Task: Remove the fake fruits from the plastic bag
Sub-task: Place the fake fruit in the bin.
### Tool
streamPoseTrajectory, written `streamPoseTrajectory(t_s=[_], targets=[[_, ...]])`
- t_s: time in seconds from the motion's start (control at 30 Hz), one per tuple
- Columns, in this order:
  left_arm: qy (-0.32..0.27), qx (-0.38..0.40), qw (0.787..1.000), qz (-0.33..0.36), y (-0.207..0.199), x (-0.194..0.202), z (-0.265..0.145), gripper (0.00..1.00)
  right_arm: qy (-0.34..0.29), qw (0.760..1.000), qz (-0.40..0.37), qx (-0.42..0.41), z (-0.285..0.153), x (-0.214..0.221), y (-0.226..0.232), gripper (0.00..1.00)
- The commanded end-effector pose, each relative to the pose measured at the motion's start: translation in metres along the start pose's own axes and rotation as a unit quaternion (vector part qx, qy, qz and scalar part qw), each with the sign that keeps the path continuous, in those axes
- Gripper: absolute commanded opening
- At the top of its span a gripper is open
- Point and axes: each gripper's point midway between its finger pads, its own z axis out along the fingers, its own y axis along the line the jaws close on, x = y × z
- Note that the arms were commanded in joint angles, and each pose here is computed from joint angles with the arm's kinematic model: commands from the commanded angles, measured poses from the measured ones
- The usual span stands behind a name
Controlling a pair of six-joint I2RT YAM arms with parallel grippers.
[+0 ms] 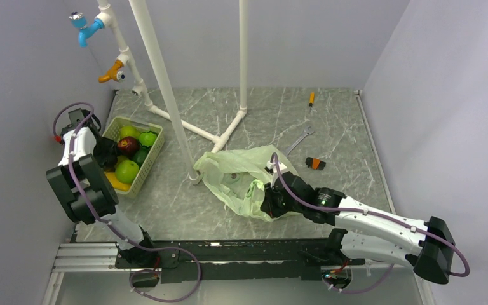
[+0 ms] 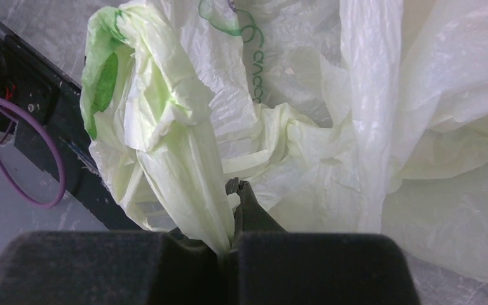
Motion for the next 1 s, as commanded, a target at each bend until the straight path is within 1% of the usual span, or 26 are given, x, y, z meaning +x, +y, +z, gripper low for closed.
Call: streamPoseTrajectory(t_s=[0.0, 0.03, 0.07, 0.13, 0.3, 0.43, 0.57, 0.7, 0.83, 0.9, 0.97], targets=[[0.005, 0.03, 1.0, 0.005, -0.013, -0.001, -0.006, 0.69, -0.023, 0.999, 0.005, -0.021, -0.005, -0.013, 0.01, 0.0], [0.004, 0.028, 1.0, 0.005, -0.013, -0.001, -0.007, 0.82, -0.023, 1.0, 0.006, -0.021, -0.005, -0.012, 0.011, 0.0], [0.003, 0.028, 1.0, 0.006, -0.012, -0.001, -0.008, 0.9, -0.022, 0.999, 0.006, -0.022, -0.005, -0.012, 0.011, 0.0], [0.001, 0.029, 1.0, 0.005, -0.012, -0.002, -0.011, 0.99, -0.021, 1.0, 0.006, -0.022, -0.005, -0.012, 0.011, 0.0], [-0.012, 0.035, 0.999, 0.006, -0.01, -0.005, -0.018, 0.99, -0.022, 0.999, 0.007, -0.024, -0.004, -0.011, 0.011, 0.0], [-0.053, 0.035, 0.998, 0.028, -0.013, -0.017, -0.03, 1.0, -0.021, 0.999, 0.007, -0.027, -0.003, -0.011, 0.012, 0.0], [-0.089, 0.065, 0.993, 0.05, -0.023, -0.02, -0.044, 0.99, -0.023, 0.999, 0.007, -0.029, -0.003, -0.011, 0.013, 0.0], [-0.131, 0.097, 0.984, 0.077, -0.032, -0.023, -0.063, 0.99, -0.028, 0.999, 0.005, -0.031, -0.004, -0.012, 0.012, 0.0], [-0.183, 0.121, 0.969, 0.112, -0.041, -0.022, -0.088, 0.99, -0.032, 0.999, 0.005, -0.032, -0.004, -0.01, 0.011, 0.0], [-0.187, 0.148, 0.964, 0.119, -0.045, -0.015, -0.1, 1.0, -0.032, 0.999, 0.003, -0.033, -0.004, -0.009, 0.01, 0.0], [-0.173, 0.188, 0.958, 0.13, -0.052, 0.0, -0.109, 0.99, -0.032, 0.999, -0.003, -0.033, -0.004, -0.009, 0.009, 0.0]])
